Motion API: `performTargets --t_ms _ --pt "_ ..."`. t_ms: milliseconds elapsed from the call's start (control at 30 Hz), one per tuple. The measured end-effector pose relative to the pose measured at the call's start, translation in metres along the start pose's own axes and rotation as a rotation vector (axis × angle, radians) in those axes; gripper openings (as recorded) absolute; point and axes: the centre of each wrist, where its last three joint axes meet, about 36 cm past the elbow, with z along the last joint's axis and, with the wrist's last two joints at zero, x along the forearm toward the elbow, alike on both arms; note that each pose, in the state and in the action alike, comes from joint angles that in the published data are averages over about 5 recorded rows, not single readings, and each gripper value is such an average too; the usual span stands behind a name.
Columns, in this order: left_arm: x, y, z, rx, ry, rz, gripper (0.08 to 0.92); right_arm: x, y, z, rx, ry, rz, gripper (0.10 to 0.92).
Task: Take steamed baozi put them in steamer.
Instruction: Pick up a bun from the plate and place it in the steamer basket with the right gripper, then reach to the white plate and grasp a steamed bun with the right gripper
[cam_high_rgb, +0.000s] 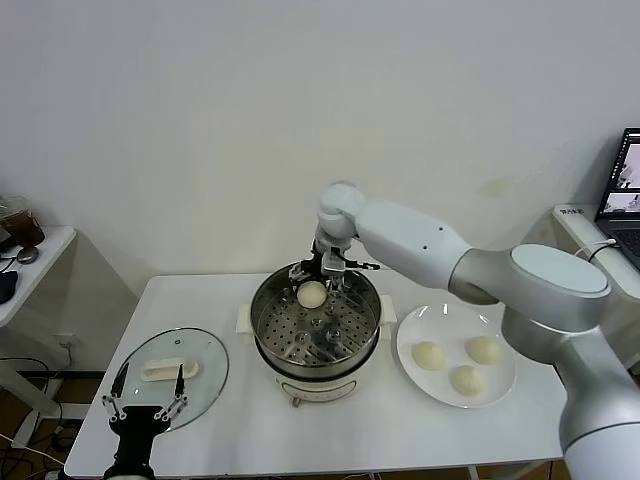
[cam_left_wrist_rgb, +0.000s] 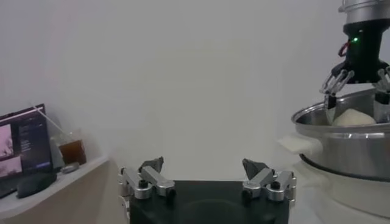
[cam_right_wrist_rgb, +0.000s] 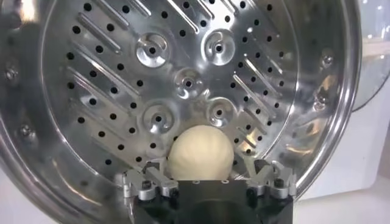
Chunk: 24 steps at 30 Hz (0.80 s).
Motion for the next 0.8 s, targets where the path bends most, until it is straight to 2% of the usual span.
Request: performTargets --t_ms 167,333,567,800 --pt "0.0 0.001 -0.002 -0.001 -0.005 0.0 0.823 0.03 0.008 -0.006 -0.125 0.01 0.037 0.823" --pt "-0.001 0.003 -0.006 0.002 -0.008 -0.004 0.823 0.071 0.037 -0.016 -0.36 0.057 0.064 0.823" --pt "-0.007 0.008 -0.013 0.003 -0.004 -0.016 0.823 0.11 0.106 -0.038 -0.737 0.12 0.063 0.823" --pt "-0.009 0.01 -0.016 -0.001 0.005 -0.015 0.823 0.122 0.185 -0.065 -1.031 0.162 0.001 0.823"
